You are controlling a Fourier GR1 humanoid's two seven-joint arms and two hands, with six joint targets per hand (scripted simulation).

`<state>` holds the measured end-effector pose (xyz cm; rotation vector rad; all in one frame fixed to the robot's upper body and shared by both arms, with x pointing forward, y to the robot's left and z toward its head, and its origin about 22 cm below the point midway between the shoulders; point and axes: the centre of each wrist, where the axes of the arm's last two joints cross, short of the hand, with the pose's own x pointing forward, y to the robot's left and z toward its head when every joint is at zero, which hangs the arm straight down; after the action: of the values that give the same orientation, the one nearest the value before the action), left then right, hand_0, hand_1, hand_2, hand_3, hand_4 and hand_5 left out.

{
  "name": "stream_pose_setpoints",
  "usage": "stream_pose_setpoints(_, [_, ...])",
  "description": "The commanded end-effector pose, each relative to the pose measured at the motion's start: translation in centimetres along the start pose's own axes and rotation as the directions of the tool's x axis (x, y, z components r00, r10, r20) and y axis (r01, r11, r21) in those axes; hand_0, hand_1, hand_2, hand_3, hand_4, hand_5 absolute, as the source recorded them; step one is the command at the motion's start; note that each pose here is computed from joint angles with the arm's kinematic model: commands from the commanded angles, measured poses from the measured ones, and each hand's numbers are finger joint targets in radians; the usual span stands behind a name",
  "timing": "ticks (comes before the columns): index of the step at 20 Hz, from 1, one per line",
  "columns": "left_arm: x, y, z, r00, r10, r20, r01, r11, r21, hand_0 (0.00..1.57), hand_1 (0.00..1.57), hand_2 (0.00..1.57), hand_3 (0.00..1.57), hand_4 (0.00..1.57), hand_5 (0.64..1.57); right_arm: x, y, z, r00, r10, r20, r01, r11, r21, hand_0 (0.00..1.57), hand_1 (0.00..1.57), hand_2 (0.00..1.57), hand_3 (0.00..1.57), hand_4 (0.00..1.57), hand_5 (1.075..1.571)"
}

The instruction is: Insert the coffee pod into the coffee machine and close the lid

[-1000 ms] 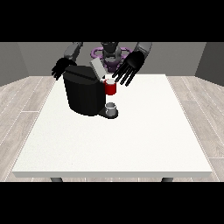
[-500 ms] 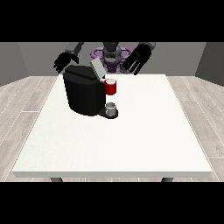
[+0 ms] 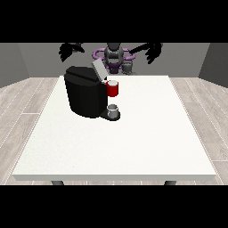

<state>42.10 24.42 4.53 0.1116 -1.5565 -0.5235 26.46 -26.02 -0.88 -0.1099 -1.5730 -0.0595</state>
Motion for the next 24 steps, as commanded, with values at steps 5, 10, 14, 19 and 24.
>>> stream_pose_setpoints(5, [-5.6,-4.1,3.4,0.964,0.258,-0.06,-0.257,0.966,0.032,0.0,0.0,0.0,0.0,0.21,1.571,4.6,-0.8,-2.0,0.999,0.021,0.029,-0.024,0.992,0.121,0.0,0.0,0.0,0.0,0.0,1.571])
stream_pose_setpoints(10, [-5.3,-5.2,3.9,0.951,0.307,-0.031,-0.308,0.951,-0.017,0.0,0.0,0.0,0.0,0.0,1.571,6.0,1.3,-3.7,0.996,0.082,0.031,-0.085,0.99,0.116,0.0,0.0,0.0,0.0,0.0,1.571])
stream_pose_setpoints(14, [-5.9,-6.1,4.9,0.933,0.361,0.0,-0.36,0.932,0.035,0.0,0.0,0.0,0.0,0.06,1.571,5.9,1.1,-3.6,0.99,0.102,0.095,-0.118,0.977,0.179,0.0,0.0,0.0,0.0,0.24,1.571])
stream_pose_setpoints(19, [-6.3,-8.0,6.6,0.916,0.399,-0.045,-0.399,0.917,0.01,0.0,0.0,0.0,0.0,0.0,1.571,4.5,3.0,-4.2,0.991,0.121,0.054,-0.129,0.975,0.181,0.0,0.0,0.0,0.0,0.0,1.571])
stream_pose_setpoints(24, [-3.6,-6.3,6.7,0.915,0.4,0.045,-0.4,0.916,-0.016,0.0,0.0,0.0,0.0,0.11,1.571,5.4,0.8,-6.3,0.993,0.065,0.102,-0.08,0.985,0.155,0.0,0.0,0.0,0.0,0.0,1.571])
